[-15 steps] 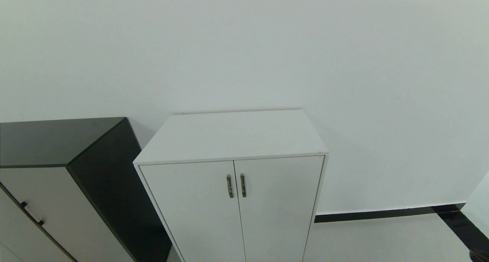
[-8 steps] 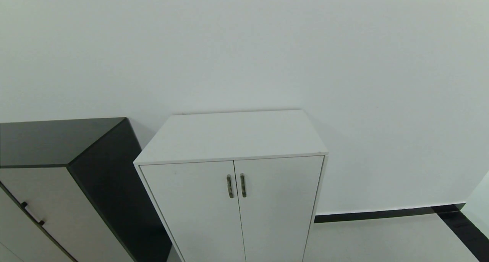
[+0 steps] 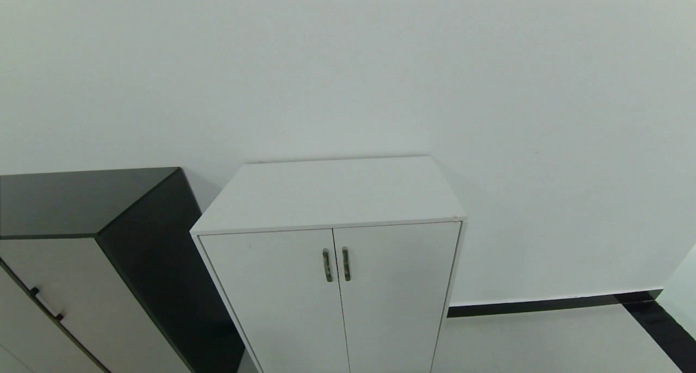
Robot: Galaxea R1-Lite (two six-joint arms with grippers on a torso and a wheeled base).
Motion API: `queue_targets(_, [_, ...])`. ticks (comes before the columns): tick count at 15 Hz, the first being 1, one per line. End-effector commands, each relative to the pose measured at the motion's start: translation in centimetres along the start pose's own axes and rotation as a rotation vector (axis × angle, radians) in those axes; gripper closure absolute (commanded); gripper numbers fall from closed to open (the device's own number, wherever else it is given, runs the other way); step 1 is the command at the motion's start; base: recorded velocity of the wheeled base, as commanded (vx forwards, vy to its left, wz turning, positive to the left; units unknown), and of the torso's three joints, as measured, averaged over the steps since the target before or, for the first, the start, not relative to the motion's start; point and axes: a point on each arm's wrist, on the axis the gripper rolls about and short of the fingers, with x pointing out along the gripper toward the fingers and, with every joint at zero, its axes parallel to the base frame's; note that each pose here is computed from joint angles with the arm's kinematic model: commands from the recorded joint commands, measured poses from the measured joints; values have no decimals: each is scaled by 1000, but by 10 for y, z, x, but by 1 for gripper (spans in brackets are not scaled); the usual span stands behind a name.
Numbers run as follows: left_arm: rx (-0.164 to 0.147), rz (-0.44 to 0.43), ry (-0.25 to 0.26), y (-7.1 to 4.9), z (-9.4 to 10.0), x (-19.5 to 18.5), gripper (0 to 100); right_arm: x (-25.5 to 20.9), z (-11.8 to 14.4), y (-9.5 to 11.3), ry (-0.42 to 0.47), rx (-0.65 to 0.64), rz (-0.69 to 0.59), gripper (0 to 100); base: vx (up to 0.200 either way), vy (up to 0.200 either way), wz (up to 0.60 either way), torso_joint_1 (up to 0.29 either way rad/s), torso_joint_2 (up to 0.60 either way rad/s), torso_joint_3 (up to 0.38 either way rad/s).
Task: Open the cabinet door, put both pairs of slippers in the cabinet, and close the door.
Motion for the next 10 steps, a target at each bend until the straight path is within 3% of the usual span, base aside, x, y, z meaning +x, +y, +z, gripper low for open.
queue_targets(1, [0,0,0,0,0,0,100,-2,-1,1,-18,58,-238,100,0,0,0,0,0,0])
queue_targets(4, [0,0,0,0,0,0,100,-12,-5,4,-158,67,-317,100,0,0,0,0,0,0])
queue_targets(10, [1,0,1,0,0,0,100,-12,-6,5,-163,79,-294,100,0,0,0,0,0,0])
